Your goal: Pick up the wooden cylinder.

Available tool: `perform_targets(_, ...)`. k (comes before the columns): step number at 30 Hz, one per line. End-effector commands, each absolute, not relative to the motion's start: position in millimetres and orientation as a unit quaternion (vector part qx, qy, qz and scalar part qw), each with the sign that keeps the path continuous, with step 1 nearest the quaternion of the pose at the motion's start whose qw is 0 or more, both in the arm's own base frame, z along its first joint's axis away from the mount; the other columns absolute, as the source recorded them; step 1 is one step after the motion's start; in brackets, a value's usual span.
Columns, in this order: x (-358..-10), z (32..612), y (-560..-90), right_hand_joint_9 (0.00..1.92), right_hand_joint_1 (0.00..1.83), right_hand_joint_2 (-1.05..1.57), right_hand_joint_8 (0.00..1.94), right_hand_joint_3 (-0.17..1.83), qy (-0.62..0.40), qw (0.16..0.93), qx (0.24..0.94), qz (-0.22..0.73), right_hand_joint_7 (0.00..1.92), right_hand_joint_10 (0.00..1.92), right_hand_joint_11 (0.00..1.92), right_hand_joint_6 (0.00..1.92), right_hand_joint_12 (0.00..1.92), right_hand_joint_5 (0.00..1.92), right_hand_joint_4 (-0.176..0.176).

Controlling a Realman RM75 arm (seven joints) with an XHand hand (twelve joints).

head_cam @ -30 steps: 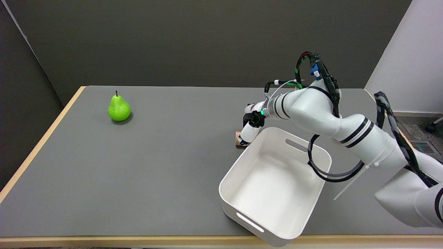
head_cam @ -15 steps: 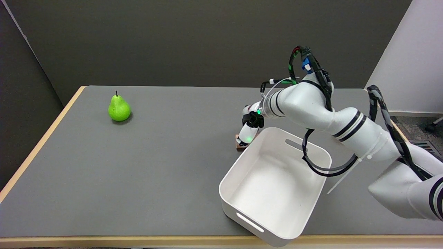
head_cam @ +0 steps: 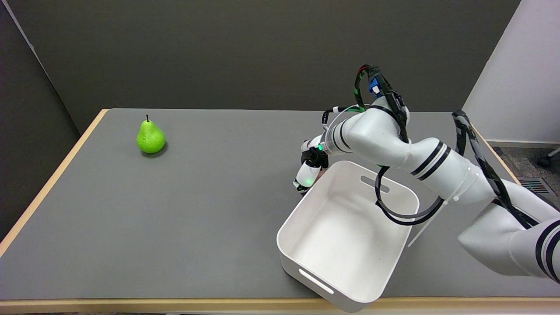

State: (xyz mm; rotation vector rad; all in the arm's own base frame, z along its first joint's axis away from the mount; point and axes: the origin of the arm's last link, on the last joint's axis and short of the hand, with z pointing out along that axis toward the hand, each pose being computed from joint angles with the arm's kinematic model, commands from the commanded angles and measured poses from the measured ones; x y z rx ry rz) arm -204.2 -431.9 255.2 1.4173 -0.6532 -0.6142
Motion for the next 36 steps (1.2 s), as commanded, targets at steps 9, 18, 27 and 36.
perform_targets(9,-207.2,247.5,-436.6,0.28,0.78,0.67,0.69,0.86,-0.282,0.663,0.638,-0.271,0.43,0.99,0.11,0.70,1.28,0.29,-0.176)
perform_targets(18,-210.5,248.2,-434.1,0.32,0.96,0.69,0.71,0.93,-0.281,0.663,0.637,-0.274,0.46,0.98,0.11,0.76,1.30,0.33,-0.176)
perform_targets(27,-212.6,247.6,-434.2,0.35,1.05,0.75,0.82,0.93,-0.278,0.662,0.639,-0.276,0.50,1.01,0.14,0.86,1.31,0.36,-0.176)
perform_targets(36,-217.5,246.7,-432.0,0.39,1.09,0.78,0.91,0.93,-0.277,0.660,0.640,-0.279,0.50,1.07,0.17,0.89,1.34,0.36,-0.176)
